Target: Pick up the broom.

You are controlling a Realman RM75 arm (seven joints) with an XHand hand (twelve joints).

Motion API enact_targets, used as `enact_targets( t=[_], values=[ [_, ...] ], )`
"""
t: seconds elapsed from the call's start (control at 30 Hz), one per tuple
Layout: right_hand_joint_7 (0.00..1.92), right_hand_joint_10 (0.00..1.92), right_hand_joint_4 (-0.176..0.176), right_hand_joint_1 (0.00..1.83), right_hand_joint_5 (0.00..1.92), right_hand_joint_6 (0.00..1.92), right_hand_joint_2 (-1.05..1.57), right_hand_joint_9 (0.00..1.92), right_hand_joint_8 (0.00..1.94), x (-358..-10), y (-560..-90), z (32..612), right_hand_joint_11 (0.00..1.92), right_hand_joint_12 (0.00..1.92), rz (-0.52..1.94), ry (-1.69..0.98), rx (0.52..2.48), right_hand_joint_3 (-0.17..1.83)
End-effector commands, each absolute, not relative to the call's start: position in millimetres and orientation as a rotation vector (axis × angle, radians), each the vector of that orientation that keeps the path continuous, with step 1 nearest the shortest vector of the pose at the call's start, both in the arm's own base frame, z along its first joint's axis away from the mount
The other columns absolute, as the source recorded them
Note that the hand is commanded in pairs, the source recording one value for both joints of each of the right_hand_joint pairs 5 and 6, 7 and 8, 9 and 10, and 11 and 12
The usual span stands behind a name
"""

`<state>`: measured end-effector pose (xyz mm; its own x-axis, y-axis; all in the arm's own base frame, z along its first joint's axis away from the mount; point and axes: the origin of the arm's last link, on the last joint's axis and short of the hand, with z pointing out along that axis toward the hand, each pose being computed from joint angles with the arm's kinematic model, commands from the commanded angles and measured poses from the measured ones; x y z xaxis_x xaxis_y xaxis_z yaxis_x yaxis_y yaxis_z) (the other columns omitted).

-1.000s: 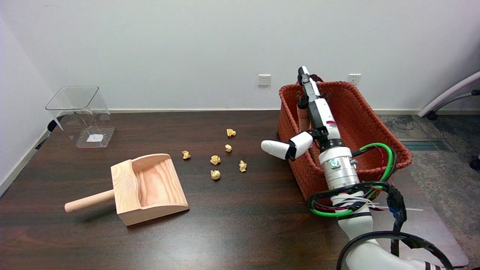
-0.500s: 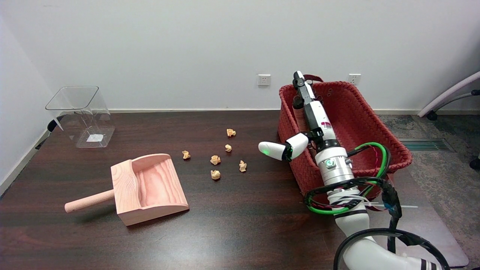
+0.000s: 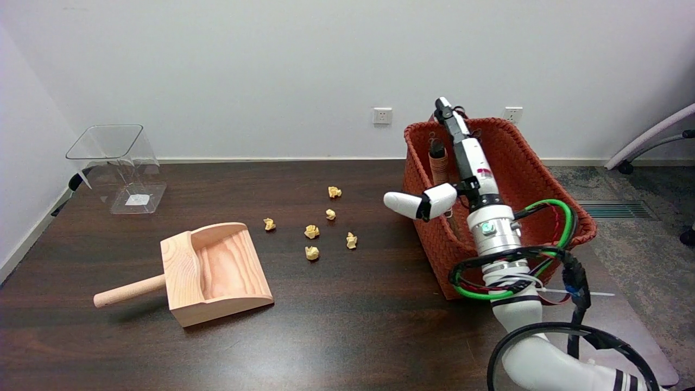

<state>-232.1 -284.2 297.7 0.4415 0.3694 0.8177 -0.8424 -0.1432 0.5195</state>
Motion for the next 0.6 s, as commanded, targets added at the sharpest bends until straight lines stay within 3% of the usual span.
enact_targets(
  t=[0.03, 0.6],
  values=[
    [0.16, 0.06, 0.000, 1.03, 0.06, 0.06, -0.35, 0.06, 0.16, -229.7, -276.1, 325.1, 0.06, 0.06, 1.113, -0.404, 1.240, 0.92],
    [0.17, 0.05, 0.000, 1.04, 0.05, 0.05, -0.33, 0.05, 0.17, -250.8, -256.5, 306.0, 0.05, 0.05, 1.092, -0.536, 1.190, 0.91]
  ],
)
